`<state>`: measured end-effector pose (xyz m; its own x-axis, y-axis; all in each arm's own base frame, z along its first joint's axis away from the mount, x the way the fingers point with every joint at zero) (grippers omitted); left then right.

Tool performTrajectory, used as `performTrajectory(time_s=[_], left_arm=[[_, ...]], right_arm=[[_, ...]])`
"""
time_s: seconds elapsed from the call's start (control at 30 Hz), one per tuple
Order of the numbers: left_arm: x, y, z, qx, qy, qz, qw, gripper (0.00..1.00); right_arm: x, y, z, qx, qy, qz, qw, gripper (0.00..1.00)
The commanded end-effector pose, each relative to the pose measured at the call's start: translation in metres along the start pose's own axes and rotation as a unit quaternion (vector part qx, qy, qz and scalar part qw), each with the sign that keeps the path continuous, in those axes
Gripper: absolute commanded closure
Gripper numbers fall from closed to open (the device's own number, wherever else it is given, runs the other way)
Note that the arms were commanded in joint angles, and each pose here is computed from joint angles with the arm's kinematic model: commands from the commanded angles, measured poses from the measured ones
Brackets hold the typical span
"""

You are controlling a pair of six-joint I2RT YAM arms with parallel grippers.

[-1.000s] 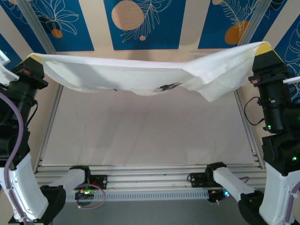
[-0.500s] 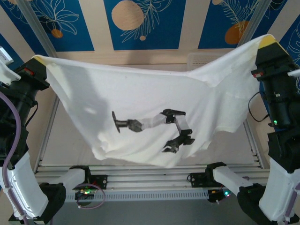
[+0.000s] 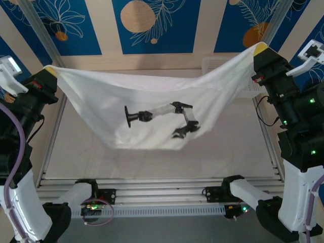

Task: Fold the inside-out t-shirt

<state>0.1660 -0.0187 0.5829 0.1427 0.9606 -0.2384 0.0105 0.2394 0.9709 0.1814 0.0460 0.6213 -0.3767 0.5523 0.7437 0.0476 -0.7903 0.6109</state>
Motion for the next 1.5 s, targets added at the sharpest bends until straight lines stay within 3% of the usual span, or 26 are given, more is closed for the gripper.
performTrajectory(time_s=[0.0, 0.17, 0.33, 0.5, 0.6, 0.77, 0.97, 1.07, 1.1, 1.17, 1.2, 1.23, 1.3, 1.47], left_arm=[[0.002, -0.006, 0.009, 0.002, -0.003, 0.010, 1.000, 1.00], [-0.005, -0.009, -0.005, -0.009, -0.028, 0.002, 1.000, 1.00], [-0.011, 0.015, -0.020, -0.041, -0.026, 0.002, 0.999, 1.00], [-0.006, 0.030, -0.014, -0.058, -0.004, -0.001, 0.998, 1.00], [0.001, 0.034, 0.001, -0.063, 0.017, 0.002, 0.998, 1.00], [0.020, 0.001, 0.080, 0.014, 0.035, -0.012, 0.999, 1.00], [0.086, -0.108, 0.205, 0.156, 0.133, 0.007, 0.979, 1.00], [0.114, -0.155, 0.265, 0.188, 0.152, 0.038, 0.969, 1.00], [0.119, -0.165, 0.285, 0.196, 0.142, 0.038, 0.969, 0.94], [0.122, -0.170, 0.312, 0.209, 0.125, 0.050, 0.969, 0.66], [0.123, -0.172, 0.321, 0.219, 0.121, 0.054, 0.967, 0.53], [0.122, -0.172, 0.323, 0.225, 0.117, 0.053, 0.966, 0.46], [0.112, -0.171, 0.315, 0.236, 0.098, 0.039, 0.966, 0.41], [0.051, -0.188, 0.242, 0.240, 0.028, 0.008, 0.970, 0.40]], right_arm=[[-0.005, -0.013, 0.010, 0.033, 0.010, 0.003, 0.999, 1.00], [-0.002, -0.014, -0.011, 0.021, 0.027, 0.004, 0.999, 1.00], [0.021, 0.000, -0.040, -0.003, 0.063, 0.003, 0.998, 1.00], [0.032, 0.013, -0.052, -0.028, 0.064, -0.013, 0.997, 1.00], [0.018, 0.013, -0.038, -0.036, 0.029, -0.025, 0.999, 1.00], [-0.043, -0.019, 0.032, 0.032, -0.089, -0.049, 0.994, 1.00], [-0.170, -0.116, 0.133, 0.163, -0.229, -0.090, 0.955, 1.00], [-0.213, -0.147, 0.174, 0.177, -0.247, -0.122, 0.945, 0.86], [-0.223, -0.151, 0.186, 0.180, -0.256, -0.130, 0.941, 0.86], [-0.234, -0.153, 0.205, 0.190, -0.269, -0.142, 0.933, 0.80], [-0.238, -0.156, 0.212, 0.202, -0.276, -0.143, 0.929, 0.69], [-0.239, -0.159, 0.215, 0.215, -0.280, -0.142, 0.925, 0.61], [-0.239, -0.166, 0.211, 0.242, -0.286, -0.143, 0.916, 0.49], [-0.228, -0.196, 0.161, 0.325, -0.247, -0.102, 0.907, 0.46]])
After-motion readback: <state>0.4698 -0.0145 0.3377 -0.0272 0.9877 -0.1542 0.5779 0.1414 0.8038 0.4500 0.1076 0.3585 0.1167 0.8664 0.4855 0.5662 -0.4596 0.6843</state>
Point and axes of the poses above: each hand's point on the last joint's axis, 136 mm out from that joint toward the fingers, its own z axis out along the fingers, its own x axis along the line the jaws close on, y = z × x, the point moved 4 cm from there along -z, back along the fingers, and after that the axes turned 14 degrees about z, right-handed, at the moved point
